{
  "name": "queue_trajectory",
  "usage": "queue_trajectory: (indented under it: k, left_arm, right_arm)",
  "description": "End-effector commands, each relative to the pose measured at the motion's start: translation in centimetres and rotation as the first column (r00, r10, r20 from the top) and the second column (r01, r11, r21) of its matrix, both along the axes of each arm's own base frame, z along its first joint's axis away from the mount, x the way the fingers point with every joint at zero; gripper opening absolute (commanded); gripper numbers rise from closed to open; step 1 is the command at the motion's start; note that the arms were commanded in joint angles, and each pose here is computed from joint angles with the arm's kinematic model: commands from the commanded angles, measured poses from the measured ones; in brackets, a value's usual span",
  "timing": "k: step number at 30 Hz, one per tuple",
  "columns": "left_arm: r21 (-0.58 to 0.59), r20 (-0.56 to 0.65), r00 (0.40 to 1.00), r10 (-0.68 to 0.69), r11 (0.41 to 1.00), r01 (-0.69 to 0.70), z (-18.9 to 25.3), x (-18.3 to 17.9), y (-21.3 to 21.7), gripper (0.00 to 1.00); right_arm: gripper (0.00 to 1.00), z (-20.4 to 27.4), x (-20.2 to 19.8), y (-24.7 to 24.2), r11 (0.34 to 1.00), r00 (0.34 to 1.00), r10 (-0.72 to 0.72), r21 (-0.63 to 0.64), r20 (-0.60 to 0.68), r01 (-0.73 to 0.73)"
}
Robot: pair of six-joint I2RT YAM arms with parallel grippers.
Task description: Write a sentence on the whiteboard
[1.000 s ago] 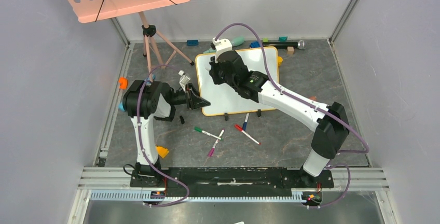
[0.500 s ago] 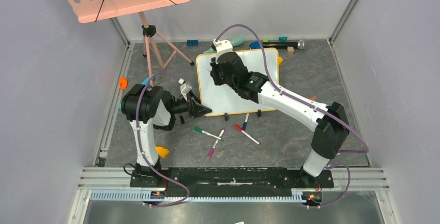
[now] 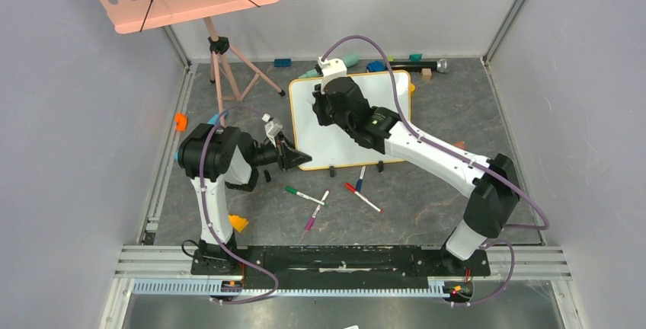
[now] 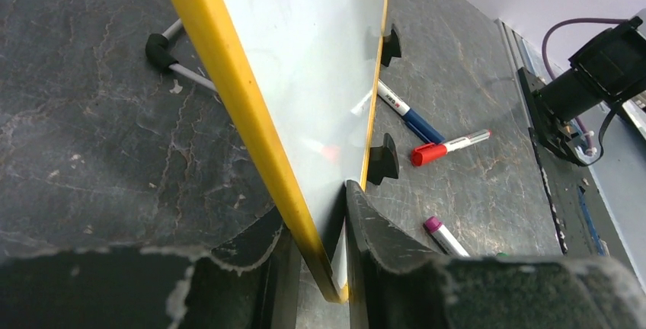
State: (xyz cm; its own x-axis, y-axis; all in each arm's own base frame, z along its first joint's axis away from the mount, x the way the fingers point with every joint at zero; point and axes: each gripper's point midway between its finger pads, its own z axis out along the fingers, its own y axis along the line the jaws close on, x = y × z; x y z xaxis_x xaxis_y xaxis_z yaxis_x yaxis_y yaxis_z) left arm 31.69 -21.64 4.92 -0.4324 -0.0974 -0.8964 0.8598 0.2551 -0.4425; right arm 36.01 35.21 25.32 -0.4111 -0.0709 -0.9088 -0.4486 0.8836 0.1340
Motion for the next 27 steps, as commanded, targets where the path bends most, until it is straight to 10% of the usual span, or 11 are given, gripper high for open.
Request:
queue_trajectory:
  k: [1, 7, 21, 24, 27]
  left_arm:
    - [0.026, 0.15, 0.974, 0.168, 0.984, -0.174, 1.0, 2.0, 0.9, 0.26]
    - [0.027, 0.131, 0.97, 0.203, 0.978, -0.208, 0.7, 2.5, 1.2, 0.02]
    - [0.026, 0.119, 0.951, 0.285, 0.957, -0.29, 1.0, 3.2, 2.2, 0.02]
    - [-0.019, 0.081, 0.994, 0.073, 0.997, -0.072, 1.4, 2.7, 0.8, 0.22]
    - [-0.041, 0.039, 0.998, -0.054, 0.998, 0.056, 1.7, 2.3, 0.4, 0.64]
  right_arm:
    - [0.0, 2.9, -0.3, -0.6, 0.998, 0.998, -0.026, 0.051, 0.052, 0.023]
    - [0.0, 2.9, -0.5, -0.8, 0.998, 0.998, -0.024, 0.055, 0.051, 0.021]
    - [0.0, 2.5, -0.9, -1.5, 0.998, 0.998, -0.033, 0.049, 0.049, 0.031]
    - [0.0, 2.7, -0.9, -1.5, 0.998, 0.998, -0.034, 0.054, 0.051, 0.031]
    - [0.0, 3.0, -0.8, -1.4, 0.998, 0.998, -0.031, 0.061, 0.056, 0.028]
